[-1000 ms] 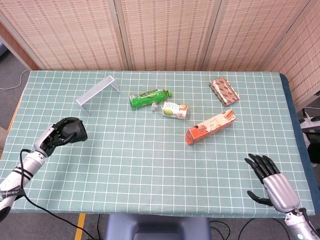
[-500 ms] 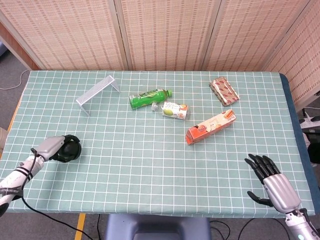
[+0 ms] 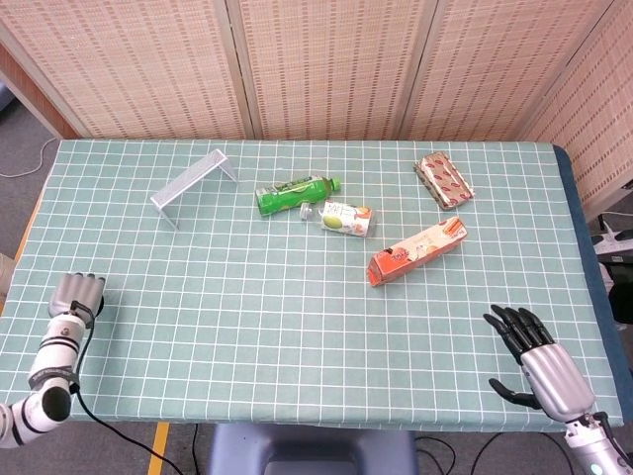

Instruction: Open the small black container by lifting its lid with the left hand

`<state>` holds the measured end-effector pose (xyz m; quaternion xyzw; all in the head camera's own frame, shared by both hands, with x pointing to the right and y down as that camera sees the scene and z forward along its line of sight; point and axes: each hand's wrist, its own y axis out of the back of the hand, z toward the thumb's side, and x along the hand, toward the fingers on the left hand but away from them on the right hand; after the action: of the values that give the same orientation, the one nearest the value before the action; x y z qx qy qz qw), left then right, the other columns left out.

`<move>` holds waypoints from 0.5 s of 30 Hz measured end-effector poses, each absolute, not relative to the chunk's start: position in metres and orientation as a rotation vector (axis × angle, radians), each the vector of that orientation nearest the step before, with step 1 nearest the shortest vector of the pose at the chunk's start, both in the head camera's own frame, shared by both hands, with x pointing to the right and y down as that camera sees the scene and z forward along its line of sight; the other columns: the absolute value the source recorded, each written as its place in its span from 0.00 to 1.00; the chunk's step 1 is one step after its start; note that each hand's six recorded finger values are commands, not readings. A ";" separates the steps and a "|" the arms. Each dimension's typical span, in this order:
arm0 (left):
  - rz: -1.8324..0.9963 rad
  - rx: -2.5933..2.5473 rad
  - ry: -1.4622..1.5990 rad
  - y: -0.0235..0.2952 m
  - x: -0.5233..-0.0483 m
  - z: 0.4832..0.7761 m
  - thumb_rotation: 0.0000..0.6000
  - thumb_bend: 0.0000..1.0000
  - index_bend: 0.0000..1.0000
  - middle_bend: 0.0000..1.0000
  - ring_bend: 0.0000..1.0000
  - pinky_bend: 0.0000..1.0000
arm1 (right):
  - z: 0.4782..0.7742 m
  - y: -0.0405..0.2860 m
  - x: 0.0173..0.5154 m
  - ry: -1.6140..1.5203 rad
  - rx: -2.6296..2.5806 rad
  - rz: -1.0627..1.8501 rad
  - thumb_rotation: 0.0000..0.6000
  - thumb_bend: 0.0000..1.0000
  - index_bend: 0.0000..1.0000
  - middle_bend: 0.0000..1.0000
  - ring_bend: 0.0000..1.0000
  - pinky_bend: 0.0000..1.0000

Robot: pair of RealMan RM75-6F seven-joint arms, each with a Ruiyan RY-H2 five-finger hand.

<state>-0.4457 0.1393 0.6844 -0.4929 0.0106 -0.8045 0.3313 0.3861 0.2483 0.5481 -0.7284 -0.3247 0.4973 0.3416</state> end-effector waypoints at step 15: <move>-2.003 -1.724 0.279 0.146 -0.391 0.684 1.00 0.56 0.69 0.65 0.66 0.92 | 0.548 0.247 0.386 -0.859 -1.898 1.288 1.00 0.18 0.00 0.00 0.00 0.00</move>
<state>-0.3915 0.1464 0.6838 -0.6298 0.1021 -0.7319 0.2395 0.3860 0.2473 0.5476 -0.7290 -0.3301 0.4946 0.3391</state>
